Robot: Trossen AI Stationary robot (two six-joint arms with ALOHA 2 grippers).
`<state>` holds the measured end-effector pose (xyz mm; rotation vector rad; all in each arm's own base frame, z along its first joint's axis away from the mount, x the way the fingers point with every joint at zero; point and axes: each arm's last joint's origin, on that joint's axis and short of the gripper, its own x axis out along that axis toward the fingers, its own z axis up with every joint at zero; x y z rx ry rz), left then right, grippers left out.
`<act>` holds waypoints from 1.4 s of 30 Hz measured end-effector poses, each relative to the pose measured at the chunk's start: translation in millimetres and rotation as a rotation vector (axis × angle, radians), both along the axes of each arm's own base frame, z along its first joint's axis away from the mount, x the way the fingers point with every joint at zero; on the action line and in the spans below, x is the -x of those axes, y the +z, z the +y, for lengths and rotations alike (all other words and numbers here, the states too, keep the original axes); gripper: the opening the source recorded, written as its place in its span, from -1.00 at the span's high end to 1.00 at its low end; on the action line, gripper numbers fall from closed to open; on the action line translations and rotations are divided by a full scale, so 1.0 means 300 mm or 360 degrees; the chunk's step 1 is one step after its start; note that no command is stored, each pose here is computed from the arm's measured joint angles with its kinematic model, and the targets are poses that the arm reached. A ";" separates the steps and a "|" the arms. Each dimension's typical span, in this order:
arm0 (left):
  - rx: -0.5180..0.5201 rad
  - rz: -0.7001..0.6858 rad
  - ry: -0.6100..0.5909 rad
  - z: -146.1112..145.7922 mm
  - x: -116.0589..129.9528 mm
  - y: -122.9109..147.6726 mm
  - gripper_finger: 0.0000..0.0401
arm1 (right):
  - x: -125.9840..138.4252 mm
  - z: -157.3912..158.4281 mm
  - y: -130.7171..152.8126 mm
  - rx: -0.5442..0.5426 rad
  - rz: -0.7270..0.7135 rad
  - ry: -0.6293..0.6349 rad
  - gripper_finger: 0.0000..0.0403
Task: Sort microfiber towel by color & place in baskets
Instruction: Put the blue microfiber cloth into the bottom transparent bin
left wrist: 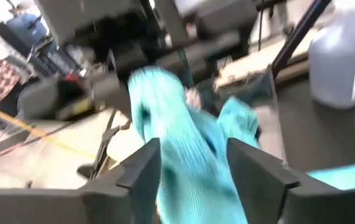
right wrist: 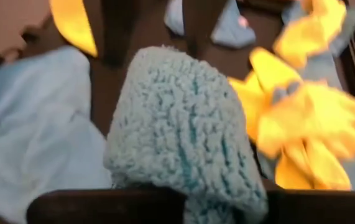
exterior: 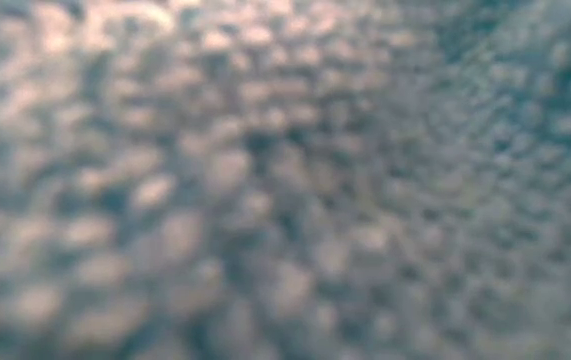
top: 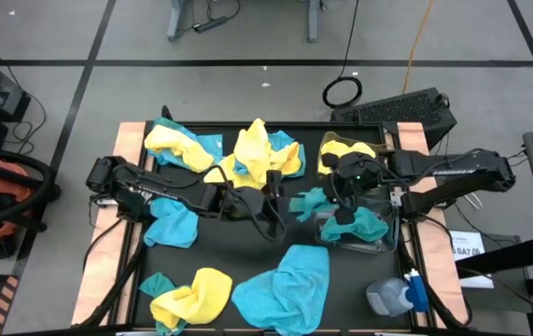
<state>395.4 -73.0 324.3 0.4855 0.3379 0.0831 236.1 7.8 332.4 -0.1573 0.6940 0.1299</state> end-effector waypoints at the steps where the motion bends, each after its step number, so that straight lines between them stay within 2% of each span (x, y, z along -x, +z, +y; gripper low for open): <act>1: -0.0015 0.0028 0.0020 -0.005 0.003 -0.006 -0.04 | 0.016 -0.002 0.002 0.0003 0.0028 -0.0022 0.93; 6: -0.0003 0.0137 0.0122 -0.020 0.019 -0.030 -0.18 | 0.102 -0.012 0.004 0.0023 0.0200 -0.0189 0.97; 10: 0.0030 0.0251 0.0155 -0.025 0.033 -0.054 -0.19 | 0.169 -0.022 -0.009 0.0024 0.0398 -0.0374 0.98; 15: 0.0116 0.0407 0.0229 -0.022 0.054 -0.087 -0.20 | 0.213 -0.025 -0.043 -0.0026 0.0647 -0.0542 0.98; 24: 0.0238 0.0576 0.0277 -0.043 0.086 -0.120 -0.20 | 0.209 -0.024 -0.221 -0.0078 0.0823 -0.0661 0.98; 33: 0.0229 0.0597 0.0217 -0.090 0.100 -0.122 -0.20 | 0.177 -0.023 -0.394 -0.0159 0.0795 -0.0738 0.97; 42: 0.0264 0.0591 0.0221 -0.101 0.103 -0.122 -0.20 | 0.132 -0.021 -0.521 -0.0143 0.0925 -0.0767 0.97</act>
